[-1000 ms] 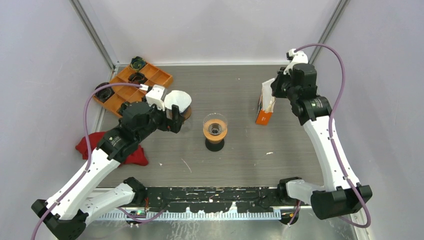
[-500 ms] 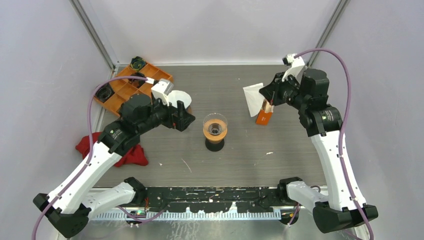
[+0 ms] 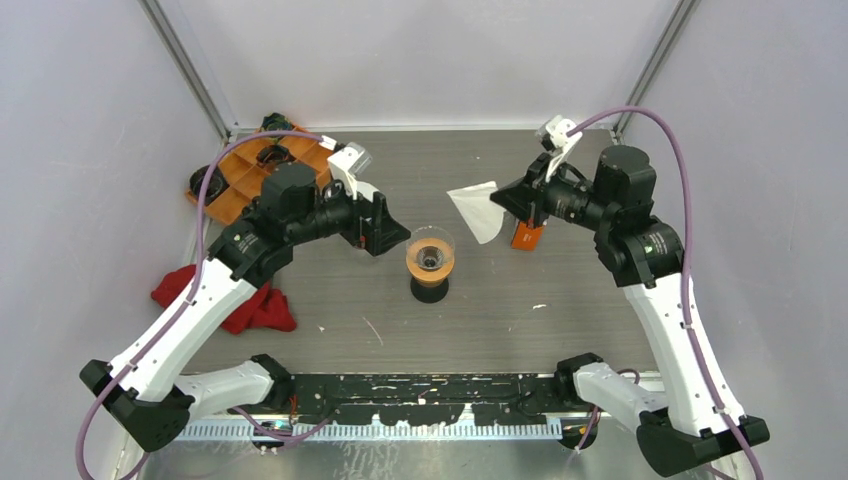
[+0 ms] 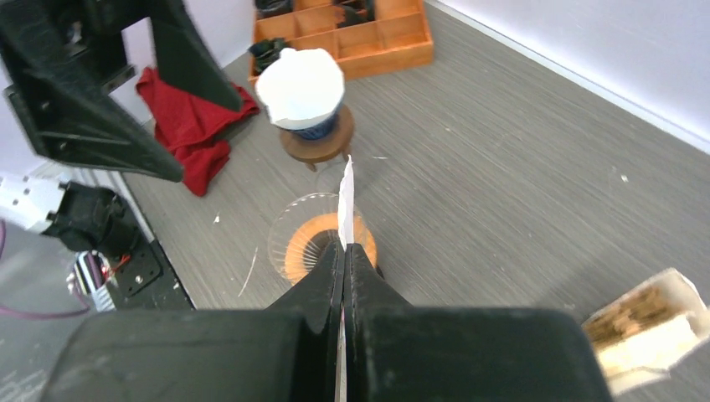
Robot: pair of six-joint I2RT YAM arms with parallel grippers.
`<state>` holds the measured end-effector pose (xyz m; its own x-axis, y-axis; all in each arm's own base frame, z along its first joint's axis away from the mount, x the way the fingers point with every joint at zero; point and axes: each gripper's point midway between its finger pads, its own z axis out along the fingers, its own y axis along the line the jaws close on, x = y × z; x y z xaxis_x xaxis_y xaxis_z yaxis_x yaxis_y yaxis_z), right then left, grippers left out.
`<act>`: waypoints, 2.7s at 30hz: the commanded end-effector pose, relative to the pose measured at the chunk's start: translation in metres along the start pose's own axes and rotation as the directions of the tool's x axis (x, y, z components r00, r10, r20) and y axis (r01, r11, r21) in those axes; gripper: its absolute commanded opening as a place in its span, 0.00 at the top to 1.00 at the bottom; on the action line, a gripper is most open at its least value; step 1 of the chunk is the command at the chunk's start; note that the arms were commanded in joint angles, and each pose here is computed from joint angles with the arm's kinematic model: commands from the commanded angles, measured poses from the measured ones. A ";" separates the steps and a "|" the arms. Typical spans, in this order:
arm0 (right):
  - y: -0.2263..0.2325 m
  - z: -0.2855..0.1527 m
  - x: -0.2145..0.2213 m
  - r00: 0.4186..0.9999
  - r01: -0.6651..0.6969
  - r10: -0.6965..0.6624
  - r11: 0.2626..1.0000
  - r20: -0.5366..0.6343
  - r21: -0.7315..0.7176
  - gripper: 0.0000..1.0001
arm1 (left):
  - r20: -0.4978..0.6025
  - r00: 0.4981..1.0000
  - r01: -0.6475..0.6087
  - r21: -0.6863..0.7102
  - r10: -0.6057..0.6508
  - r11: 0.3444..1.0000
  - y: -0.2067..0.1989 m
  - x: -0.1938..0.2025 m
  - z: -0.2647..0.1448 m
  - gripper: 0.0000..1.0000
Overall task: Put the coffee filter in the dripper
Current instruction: Place the coffee filter in the coffee dripper.
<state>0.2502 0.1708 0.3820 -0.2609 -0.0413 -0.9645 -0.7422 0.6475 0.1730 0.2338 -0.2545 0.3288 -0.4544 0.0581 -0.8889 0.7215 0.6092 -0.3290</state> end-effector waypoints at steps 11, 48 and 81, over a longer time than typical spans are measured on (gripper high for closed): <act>0.064 0.034 0.005 0.959 0.276 -0.282 0.930 0.012 -0.244 0.99 | 0.084 0.963 -0.268 0.151 0.257 0.952 -0.026 -0.026 -0.011 0.09; 0.122 0.055 0.006 0.880 0.447 -0.469 0.761 0.078 -0.470 0.97 | 0.181 0.797 -0.596 0.385 0.576 0.704 -0.046 0.008 0.006 0.78; 0.099 0.051 0.017 0.856 0.490 -0.516 0.789 0.032 -0.370 0.56 | 0.229 0.646 -0.762 0.244 0.728 0.599 -0.026 0.033 -0.016 1.00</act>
<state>0.1975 0.2700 0.3773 0.1642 -0.3380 -0.9267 -0.9478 0.2064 -0.2432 0.1902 -0.2534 0.2961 0.2791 0.3437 -0.8967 0.9334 0.1223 0.3374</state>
